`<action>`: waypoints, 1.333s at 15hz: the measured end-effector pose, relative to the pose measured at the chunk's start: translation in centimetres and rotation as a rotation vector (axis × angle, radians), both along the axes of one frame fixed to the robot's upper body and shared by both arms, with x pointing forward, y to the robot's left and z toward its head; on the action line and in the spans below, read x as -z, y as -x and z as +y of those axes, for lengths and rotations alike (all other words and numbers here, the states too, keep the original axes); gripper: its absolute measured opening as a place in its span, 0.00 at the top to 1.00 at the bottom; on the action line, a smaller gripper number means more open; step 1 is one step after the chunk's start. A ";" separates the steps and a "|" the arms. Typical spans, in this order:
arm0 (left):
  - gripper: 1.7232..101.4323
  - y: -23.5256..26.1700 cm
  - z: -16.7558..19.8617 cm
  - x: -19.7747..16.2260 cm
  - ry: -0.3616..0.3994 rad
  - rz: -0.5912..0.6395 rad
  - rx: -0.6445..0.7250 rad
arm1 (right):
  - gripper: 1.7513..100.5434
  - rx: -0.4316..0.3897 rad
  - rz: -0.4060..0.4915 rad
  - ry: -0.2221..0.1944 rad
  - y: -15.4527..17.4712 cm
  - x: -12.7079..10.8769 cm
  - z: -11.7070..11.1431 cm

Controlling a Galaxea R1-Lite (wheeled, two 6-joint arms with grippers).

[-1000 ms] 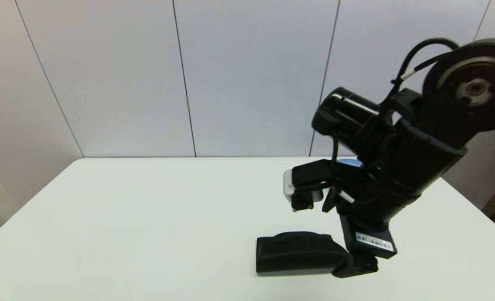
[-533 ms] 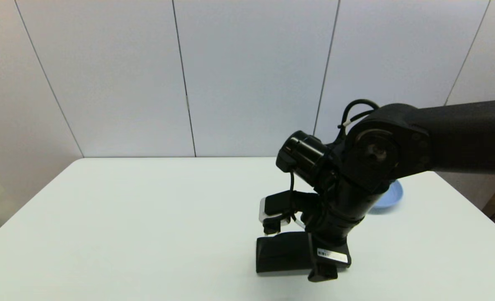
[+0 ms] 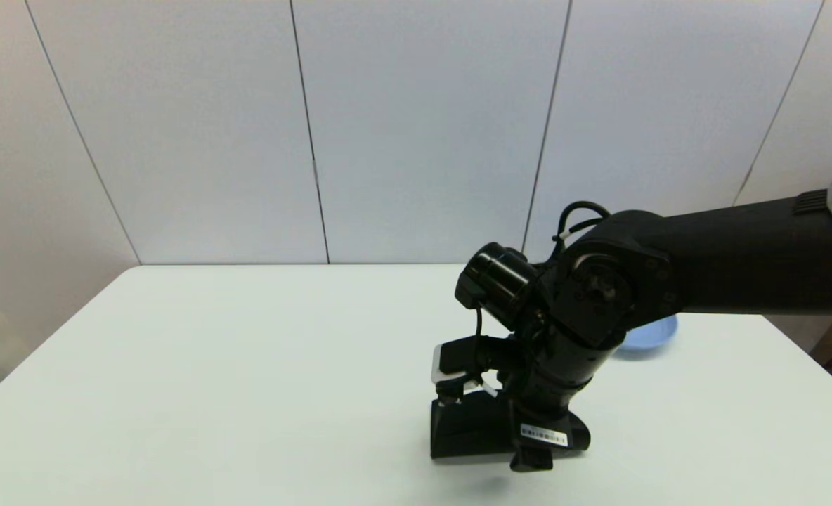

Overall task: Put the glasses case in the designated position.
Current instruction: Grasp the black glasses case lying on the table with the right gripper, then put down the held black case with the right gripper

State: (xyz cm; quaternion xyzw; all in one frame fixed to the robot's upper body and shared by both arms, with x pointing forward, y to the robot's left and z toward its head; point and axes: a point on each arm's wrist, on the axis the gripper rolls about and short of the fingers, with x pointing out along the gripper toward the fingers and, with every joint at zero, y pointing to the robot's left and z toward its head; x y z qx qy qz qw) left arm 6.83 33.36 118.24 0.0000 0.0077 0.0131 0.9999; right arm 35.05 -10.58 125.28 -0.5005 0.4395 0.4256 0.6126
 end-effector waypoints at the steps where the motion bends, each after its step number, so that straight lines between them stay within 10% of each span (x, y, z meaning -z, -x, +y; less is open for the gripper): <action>1: 0.04 0.0 0.0 0.0 0.000 0.000 0.000 | 0.03 0.002 -0.001 0.000 -0.1 0.2 0.1; 7: 0.04 0.0 0.0 0.0 0.000 0.000 0.000 | 0.03 0.028 -0.018 -0.015 -1.2 0.9 0.1; 15: 0.04 0.0 0.0 0.0 0.000 0.000 0.000 | 0.63 0.040 -0.009 -0.004 -1.3 1.1 -0.5; 20: 0.04 0.0 0.0 0.0 0.000 0.000 -0.001 | 0.70 0.063 -0.016 -0.012 -0.9 0.2 -1.5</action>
